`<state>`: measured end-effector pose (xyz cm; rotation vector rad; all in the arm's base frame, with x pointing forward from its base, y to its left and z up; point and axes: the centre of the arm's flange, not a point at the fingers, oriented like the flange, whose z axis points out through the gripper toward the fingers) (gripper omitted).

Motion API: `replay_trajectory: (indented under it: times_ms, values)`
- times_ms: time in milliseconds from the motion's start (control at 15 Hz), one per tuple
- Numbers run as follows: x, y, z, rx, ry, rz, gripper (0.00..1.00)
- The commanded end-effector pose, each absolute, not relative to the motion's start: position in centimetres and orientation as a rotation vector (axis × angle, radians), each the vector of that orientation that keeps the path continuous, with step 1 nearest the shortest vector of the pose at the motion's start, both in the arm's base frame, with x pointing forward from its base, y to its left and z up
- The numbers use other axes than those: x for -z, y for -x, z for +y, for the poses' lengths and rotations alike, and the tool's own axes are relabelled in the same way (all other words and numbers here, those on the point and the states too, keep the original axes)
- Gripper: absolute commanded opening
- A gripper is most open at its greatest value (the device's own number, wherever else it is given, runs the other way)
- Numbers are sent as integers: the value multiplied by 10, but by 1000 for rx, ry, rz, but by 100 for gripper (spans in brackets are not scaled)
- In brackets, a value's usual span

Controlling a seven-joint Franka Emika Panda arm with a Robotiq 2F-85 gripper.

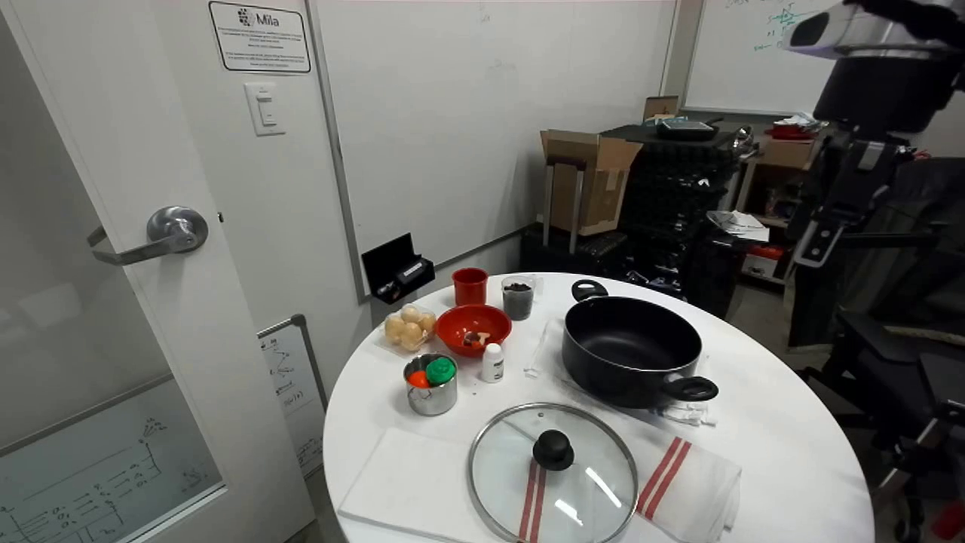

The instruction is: Put the lid on the black pot

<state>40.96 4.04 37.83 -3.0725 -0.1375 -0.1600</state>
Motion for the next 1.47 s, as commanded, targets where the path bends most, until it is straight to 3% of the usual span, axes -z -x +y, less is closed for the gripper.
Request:
replay_trajectory:
  times_ms: [0, 733, 1400]
  values:
    - [-361, -474, 68, 31, 3085, -325, 100]
    - [-237, -614, 141, -336, 3144, -691, 100]
    - [-112, -648, 186, -503, 3078, -900, 100]
